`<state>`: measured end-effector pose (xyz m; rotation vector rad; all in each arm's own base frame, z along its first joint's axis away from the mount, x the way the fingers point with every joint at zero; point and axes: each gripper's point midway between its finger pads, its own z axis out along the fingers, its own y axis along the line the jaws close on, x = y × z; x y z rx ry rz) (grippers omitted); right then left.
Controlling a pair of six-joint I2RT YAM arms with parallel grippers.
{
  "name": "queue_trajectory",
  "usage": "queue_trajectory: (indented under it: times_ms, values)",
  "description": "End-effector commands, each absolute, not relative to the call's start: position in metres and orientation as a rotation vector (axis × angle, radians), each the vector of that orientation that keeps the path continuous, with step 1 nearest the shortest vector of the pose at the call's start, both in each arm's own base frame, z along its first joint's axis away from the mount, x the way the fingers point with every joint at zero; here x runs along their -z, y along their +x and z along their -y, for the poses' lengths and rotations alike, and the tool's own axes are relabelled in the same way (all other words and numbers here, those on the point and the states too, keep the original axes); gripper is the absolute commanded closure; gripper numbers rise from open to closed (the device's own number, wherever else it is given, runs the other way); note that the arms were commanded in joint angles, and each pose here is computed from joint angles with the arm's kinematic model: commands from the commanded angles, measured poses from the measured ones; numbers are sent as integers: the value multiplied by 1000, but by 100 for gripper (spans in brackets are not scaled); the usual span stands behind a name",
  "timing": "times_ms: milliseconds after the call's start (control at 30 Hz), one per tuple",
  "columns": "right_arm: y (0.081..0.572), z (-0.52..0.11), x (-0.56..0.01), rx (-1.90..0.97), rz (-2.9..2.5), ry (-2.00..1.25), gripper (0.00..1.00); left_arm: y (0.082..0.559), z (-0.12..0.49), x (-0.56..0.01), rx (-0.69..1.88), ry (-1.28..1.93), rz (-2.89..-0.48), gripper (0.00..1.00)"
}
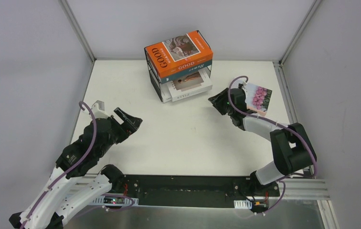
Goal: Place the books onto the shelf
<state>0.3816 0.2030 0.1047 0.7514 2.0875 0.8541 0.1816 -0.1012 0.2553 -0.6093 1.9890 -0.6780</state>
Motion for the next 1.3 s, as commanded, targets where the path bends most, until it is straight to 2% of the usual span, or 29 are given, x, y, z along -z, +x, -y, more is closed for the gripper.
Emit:
queue_trajectory:
  times_ms: [0, 33, 100, 167, 467, 667, 1267]
  values:
    - [400, -186, -111, -712, -2115, 696, 52, 184, 106, -255, 674, -580, -1999, 20]
    - [406, -187, -111, -707, -2120, 700, 52, 184, 106, -256, 677, -578, -1997, 20]
    - [417, -186, -108, -665, -2133, 666, 72, 183, 105, -257, 679, -578, -1993, 20]
    - [429, -189, -108, -675, -2137, 669, 75, 182, 104, -258, 687, -578, -1986, 21]
    - [470, -234, -107, -771, -2155, 648, 78, 178, 100, -259, 704, -585, -1962, 21]
    - [476, -272, -102, -847, -2196, 607, 78, 176, 100, -260, 717, -586, -1958, 21]
    - [469, -322, -107, -950, -2210, 520, 78, 176, 99, -257, 704, -588, -1967, 21]
